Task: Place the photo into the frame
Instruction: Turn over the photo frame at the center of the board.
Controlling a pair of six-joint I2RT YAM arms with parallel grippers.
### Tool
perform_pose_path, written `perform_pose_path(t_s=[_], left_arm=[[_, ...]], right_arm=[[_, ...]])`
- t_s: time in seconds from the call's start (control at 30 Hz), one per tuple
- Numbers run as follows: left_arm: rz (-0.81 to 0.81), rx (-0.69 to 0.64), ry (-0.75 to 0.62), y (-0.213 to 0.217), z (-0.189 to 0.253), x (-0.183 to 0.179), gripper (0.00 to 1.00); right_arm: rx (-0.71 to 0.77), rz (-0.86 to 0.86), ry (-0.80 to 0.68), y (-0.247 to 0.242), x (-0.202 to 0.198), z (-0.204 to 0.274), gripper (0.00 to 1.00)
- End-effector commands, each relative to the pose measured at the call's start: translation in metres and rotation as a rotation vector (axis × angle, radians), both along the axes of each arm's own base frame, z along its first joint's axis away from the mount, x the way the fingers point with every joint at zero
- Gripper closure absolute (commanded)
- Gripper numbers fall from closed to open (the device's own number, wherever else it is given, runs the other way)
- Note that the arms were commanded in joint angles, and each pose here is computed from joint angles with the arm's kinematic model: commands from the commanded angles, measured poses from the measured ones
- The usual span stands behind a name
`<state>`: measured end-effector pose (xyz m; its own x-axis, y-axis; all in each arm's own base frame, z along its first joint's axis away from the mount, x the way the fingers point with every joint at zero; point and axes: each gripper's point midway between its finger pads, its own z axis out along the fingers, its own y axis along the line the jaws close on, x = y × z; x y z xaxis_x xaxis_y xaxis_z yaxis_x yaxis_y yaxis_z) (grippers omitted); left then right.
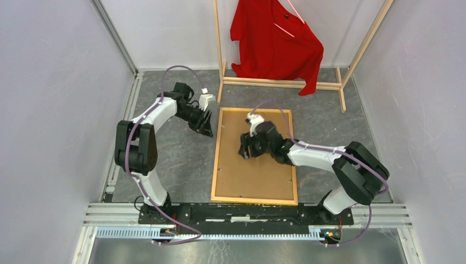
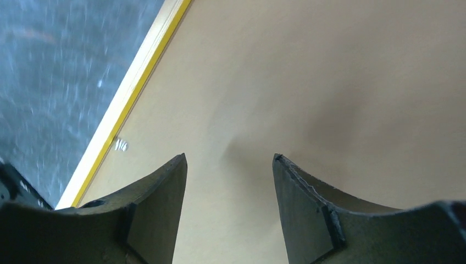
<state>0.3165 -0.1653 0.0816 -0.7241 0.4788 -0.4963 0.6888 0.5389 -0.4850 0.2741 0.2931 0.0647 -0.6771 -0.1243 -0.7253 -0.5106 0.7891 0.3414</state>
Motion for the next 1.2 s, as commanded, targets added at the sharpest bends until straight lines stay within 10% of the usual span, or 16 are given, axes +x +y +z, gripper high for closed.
perform_pose_path(t_s=[0.0,0.13,0.67,1.17], left_arm=[[0.048,0.015,-0.100,0.019,0.036,0.009,0.39],[0.160,0.063,-0.131,0.052,0.044,0.020,0.22],[0.359,0.088,-0.105,0.132,0.030,0.001,0.21],[0.297,0.097,-0.087,0.133,0.020,-0.026,0.23]], right_arm=[[-0.120,0.002,-0.012,0.032,-0.026,0.000,0.33],[-0.208,-0.024,-0.037,0.069,-0.032,0.009,0.30],[-0.424,-0.185,-0.063,0.127,-0.002,-0.019,0.38],[-0.472,-0.264,-0.011,0.129,0.001,-0.044,0.79]])
